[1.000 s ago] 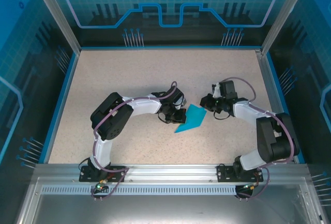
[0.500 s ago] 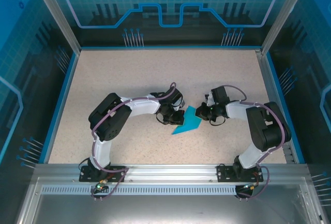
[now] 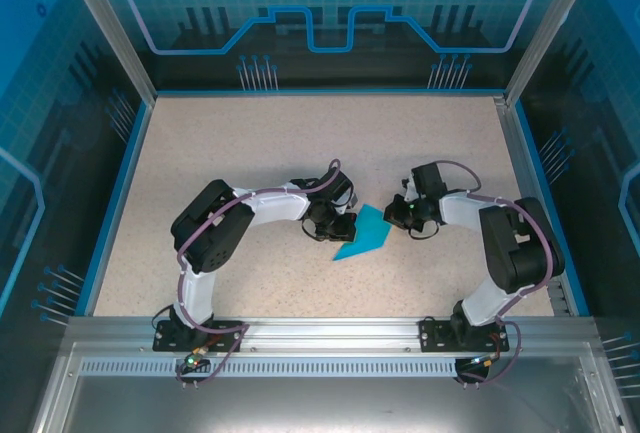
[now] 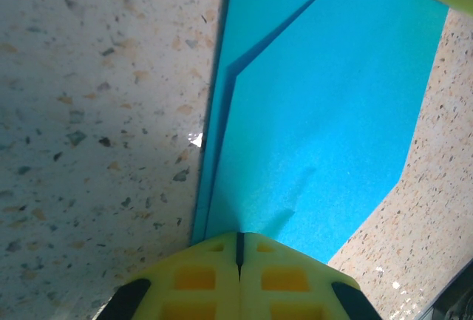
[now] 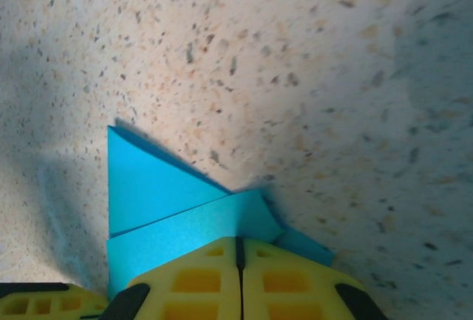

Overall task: Fold a paper plane with a square sheet of paper (pick it up from the middle)
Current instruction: Fourth fold the wing at the center of the table.

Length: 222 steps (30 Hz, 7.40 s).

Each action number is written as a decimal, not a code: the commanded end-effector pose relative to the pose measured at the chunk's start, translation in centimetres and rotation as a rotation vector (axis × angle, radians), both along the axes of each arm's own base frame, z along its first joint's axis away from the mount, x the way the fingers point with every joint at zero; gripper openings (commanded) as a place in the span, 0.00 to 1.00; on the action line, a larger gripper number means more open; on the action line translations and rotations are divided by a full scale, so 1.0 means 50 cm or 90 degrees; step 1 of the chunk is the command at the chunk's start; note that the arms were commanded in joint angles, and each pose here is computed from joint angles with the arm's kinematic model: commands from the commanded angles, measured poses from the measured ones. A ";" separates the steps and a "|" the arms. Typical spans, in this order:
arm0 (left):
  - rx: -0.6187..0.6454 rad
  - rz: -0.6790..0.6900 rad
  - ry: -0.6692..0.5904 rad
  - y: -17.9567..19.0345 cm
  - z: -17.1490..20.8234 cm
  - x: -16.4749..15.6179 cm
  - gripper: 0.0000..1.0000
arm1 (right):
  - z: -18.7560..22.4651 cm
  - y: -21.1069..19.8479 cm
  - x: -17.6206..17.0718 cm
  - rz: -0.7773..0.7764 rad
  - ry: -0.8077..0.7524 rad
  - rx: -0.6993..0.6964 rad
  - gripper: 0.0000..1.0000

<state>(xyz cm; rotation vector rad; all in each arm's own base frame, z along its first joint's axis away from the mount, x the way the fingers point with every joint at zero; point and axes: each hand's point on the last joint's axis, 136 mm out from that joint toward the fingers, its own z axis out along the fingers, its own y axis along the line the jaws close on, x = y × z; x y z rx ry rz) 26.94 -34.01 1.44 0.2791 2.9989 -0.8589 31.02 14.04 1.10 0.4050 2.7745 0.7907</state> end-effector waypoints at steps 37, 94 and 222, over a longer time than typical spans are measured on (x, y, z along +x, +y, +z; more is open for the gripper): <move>0.094 -0.001 0.062 0.065 -0.045 -0.048 0.00 | -0.013 -0.032 0.017 -0.021 0.020 -0.055 0.06; -0.068 -0.013 -0.006 -0.018 0.111 -0.007 0.17 | -0.087 0.078 -0.120 0.020 0.125 0.024 0.05; -0.026 0.037 -0.013 0.030 0.045 -0.040 0.15 | -0.061 0.143 -0.071 0.094 0.048 0.076 0.06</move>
